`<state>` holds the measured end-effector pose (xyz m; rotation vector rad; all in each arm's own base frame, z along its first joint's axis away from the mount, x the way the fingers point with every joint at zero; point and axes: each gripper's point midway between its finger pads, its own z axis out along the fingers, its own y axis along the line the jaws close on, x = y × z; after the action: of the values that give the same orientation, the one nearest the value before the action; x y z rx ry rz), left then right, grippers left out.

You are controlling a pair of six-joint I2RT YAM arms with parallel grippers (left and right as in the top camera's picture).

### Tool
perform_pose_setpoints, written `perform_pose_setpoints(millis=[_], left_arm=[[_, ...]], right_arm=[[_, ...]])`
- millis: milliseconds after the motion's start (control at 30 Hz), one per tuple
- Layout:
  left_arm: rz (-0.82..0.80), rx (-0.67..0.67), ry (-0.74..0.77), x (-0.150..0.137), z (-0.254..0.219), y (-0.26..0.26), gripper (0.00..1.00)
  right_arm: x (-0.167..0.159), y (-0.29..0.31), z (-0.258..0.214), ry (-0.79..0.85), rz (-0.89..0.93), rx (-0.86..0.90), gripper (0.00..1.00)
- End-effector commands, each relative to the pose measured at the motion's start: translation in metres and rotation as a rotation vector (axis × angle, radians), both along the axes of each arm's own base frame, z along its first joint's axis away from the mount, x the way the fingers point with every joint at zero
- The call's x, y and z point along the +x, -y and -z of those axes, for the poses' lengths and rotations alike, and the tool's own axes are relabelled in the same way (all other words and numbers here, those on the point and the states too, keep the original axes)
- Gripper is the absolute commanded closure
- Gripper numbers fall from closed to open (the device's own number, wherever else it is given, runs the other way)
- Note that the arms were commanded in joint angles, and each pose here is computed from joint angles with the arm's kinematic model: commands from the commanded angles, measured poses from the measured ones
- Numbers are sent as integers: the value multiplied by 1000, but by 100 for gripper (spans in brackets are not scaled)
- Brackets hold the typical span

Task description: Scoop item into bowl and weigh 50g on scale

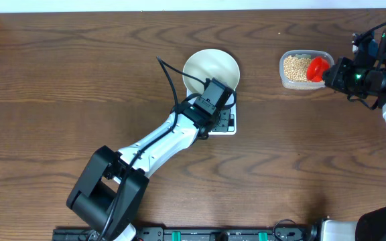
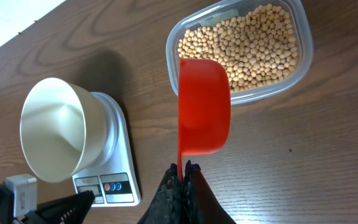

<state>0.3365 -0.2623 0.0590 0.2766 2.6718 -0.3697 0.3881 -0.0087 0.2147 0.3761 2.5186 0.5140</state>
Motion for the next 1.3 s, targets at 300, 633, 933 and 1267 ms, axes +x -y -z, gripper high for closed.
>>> perform_pose_setpoints(millis=[300, 633, 933, 1267], left_arm=[[-24, 60, -16, 2, 28, -9, 93], [-28, 65, -25, 3, 37, -8, 92], [-31, 71, -35, 2, 42, -9, 93], [-42, 80, -54, -5, 51, -14, 93]], right_arm=[[0, 3, -10, 29, -6, -16, 99], [-2, 6, -8, 17, -5, -35, 99], [-4, 5, -6, 10, -11, -38, 99], [-5, 5, -6, 7, -14, -39, 99]])
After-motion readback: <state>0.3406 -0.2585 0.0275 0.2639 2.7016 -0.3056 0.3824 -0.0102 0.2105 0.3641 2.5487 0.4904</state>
